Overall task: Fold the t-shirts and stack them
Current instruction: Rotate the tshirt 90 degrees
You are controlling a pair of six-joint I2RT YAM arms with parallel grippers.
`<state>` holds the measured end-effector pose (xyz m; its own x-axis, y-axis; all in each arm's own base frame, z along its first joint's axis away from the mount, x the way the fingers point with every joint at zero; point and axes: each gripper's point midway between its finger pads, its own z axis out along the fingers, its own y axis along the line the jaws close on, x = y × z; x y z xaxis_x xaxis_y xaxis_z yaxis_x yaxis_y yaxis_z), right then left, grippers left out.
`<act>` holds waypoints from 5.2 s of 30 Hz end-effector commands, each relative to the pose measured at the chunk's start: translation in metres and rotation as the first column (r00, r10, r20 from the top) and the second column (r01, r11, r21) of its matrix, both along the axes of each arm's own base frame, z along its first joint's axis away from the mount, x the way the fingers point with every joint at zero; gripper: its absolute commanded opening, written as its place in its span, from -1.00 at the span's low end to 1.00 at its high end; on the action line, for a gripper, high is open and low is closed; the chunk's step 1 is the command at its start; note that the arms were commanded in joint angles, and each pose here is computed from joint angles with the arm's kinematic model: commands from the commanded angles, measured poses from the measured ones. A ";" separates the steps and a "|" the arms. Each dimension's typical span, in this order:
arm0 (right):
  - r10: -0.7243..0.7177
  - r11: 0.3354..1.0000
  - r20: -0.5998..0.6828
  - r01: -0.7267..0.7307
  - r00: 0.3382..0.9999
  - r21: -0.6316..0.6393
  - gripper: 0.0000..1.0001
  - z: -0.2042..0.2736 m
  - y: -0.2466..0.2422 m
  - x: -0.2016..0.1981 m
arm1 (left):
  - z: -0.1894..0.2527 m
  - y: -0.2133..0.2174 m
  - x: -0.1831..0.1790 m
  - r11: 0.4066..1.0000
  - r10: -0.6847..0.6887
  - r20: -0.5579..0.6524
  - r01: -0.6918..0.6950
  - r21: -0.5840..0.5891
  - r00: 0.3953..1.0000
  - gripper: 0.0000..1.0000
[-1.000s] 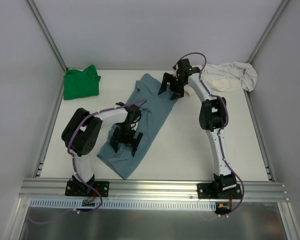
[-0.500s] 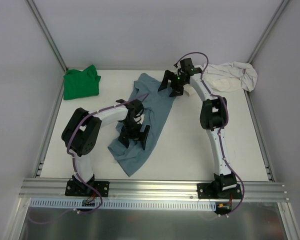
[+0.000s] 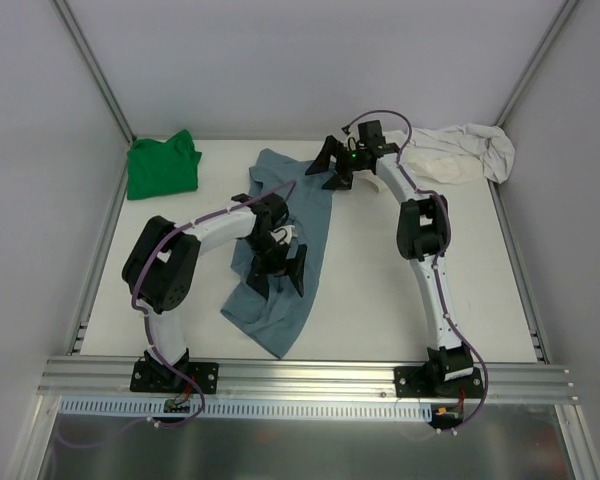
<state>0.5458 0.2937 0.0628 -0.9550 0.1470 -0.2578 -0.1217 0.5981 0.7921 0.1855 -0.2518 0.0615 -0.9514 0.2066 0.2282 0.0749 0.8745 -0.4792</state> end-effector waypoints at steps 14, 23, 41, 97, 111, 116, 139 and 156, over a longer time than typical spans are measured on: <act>0.066 0.987 0.252 -0.025 0.965 -0.161 0.99 0.126 -0.047 -0.035 | 0.150 -0.044 0.049 0.953 0.043 0.254 0.037 -0.301 0.966 0.97; 0.089 0.937 0.173 -0.023 0.981 -0.348 0.99 0.133 -0.105 -0.166 | 0.117 0.073 0.068 0.951 0.303 0.331 -0.259 -0.171 0.894 0.97; 0.347 0.869 -0.103 -0.361 0.932 -0.340 0.99 0.056 0.030 -0.236 | 0.104 0.056 0.129 0.945 0.301 0.319 -0.237 -0.226 0.899 0.95; 0.281 0.814 -0.290 -0.387 0.915 -0.433 0.99 -0.059 0.036 -0.180 | 0.107 0.060 0.102 0.938 0.321 0.290 -0.261 -0.227 0.902 0.95; 0.212 0.884 -0.192 -0.272 0.958 -0.381 0.99 -0.040 0.021 -0.124 | 0.106 0.060 0.102 0.937 0.325 0.285 -0.267 -0.224 0.902 0.95; 0.226 0.915 -0.125 -0.255 0.966 -0.312 0.99 -0.014 0.033 -0.113 | 0.106 0.059 0.104 0.936 0.326 0.283 -0.267 -0.228 0.902 0.95; 0.148 0.906 -0.055 -0.158 0.987 -0.392 0.99 0.066 -0.082 -0.312 | 0.082 0.037 0.029 0.790 0.424 0.165 -0.275 -0.548 0.890 0.92; 0.140 0.945 -0.081 -0.157 0.987 -0.285 0.95 0.012 -0.060 -0.338 | -0.003 0.042 -0.017 0.892 0.375 0.258 -0.270 -0.362 0.891 0.90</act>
<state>0.2019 0.2229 0.0699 -0.9822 -0.0809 -0.1695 -0.1633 0.8135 0.5581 0.1679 -0.2090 0.0705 -0.9864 -0.1375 -0.0903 -0.0190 0.6405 -0.7677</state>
